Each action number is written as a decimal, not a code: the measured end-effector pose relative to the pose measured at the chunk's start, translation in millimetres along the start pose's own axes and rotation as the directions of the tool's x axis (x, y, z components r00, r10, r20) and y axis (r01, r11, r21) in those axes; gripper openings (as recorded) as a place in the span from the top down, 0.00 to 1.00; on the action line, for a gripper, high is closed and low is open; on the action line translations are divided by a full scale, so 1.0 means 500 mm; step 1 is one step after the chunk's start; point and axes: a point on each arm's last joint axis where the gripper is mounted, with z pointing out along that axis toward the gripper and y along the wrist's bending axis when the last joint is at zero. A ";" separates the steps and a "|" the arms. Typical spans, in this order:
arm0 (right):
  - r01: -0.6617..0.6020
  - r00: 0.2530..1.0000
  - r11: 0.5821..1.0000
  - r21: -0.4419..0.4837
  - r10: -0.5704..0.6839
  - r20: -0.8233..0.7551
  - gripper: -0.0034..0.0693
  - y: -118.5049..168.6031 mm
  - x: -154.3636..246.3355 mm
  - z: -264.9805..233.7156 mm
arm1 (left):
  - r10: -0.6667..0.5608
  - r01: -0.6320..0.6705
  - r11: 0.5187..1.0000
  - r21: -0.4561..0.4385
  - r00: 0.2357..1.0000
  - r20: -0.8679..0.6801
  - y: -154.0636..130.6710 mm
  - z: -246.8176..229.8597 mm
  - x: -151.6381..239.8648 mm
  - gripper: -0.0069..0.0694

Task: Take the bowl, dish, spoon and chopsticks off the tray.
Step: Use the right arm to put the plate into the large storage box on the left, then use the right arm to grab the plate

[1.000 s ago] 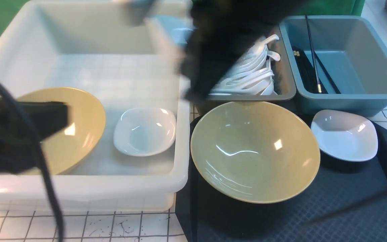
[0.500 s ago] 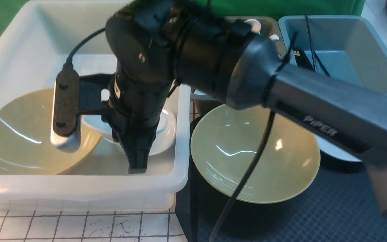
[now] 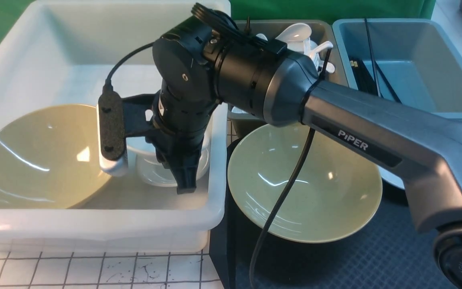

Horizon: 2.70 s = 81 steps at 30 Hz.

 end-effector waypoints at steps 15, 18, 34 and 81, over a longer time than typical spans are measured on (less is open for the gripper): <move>0.018 0.999 1.000 -0.025 -0.018 -0.028 0.87 -0.006 0.018 0.069 | 0.000 0.000 1.000 0.001 1.000 0.002 0.000 -0.001 0.000 0.91; 0.022 0.999 0.999 -0.028 -0.023 -0.031 0.86 -0.006 0.020 0.072 | -0.001 0.001 1.000 0.001 1.000 0.003 0.000 -0.002 0.000 0.91; 0.030 0.999 1.000 -0.005 -0.030 -0.034 0.38 -0.021 0.033 0.072 | -0.009 0.009 1.000 0.029 1.000 -0.006 -0.005 -0.002 0.002 0.91; -0.755 0.547 0.616 0.225 0.781 -0.300 0.85 0.172 0.514 -0.286 | 0.272 -0.248 0.764 0.596 0.961 0.052 -0.129 0.036 -0.001 0.91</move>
